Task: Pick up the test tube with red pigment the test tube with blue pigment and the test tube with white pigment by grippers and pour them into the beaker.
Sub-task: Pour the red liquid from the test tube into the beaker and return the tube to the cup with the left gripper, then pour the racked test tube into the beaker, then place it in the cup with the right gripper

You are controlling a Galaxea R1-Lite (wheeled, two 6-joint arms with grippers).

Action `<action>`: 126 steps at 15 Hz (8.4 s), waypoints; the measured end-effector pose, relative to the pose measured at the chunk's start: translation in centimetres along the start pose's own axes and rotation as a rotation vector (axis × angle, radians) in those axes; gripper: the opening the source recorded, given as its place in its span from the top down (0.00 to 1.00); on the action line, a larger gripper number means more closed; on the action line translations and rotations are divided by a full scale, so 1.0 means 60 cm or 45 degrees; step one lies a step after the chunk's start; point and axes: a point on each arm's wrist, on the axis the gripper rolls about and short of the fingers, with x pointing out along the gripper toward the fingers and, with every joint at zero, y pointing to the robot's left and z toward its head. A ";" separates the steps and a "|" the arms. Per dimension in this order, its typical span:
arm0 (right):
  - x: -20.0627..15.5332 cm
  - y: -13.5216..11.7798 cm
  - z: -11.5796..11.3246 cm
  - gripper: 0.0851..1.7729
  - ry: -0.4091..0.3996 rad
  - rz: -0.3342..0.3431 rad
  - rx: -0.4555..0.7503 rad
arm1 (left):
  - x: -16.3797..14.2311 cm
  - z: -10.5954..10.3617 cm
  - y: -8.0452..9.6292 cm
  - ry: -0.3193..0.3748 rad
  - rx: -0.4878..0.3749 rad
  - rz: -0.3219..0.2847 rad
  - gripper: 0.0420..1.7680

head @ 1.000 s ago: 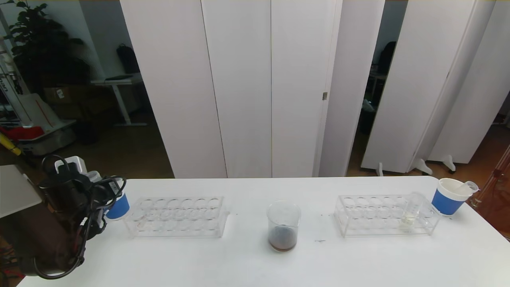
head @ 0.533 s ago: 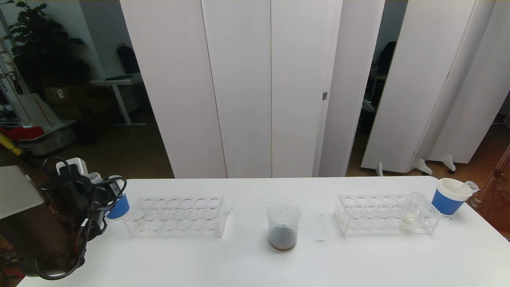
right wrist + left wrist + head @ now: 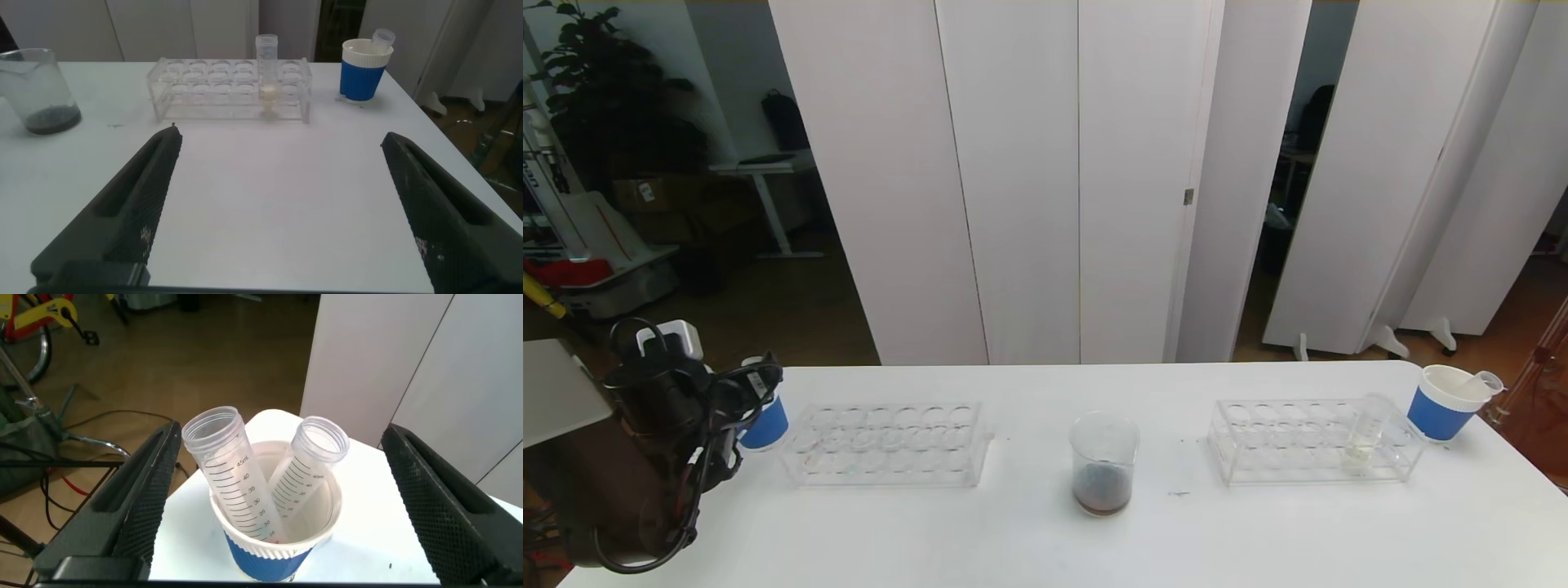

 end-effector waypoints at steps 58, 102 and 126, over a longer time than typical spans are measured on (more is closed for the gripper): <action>0.000 0.000 0.000 0.01 0.000 0.001 0.001 | -0.601 0.052 0.208 -0.275 0.097 -0.650 0.01; -0.031 0.002 0.100 0.01 -0.084 -0.013 0.006 | -0.578 -0.013 0.198 -0.073 0.139 -0.690 0.01; 0.290 -0.003 0.249 0.01 0.166 -0.026 0.070 | -0.578 -0.013 0.198 -0.073 0.139 -0.690 0.01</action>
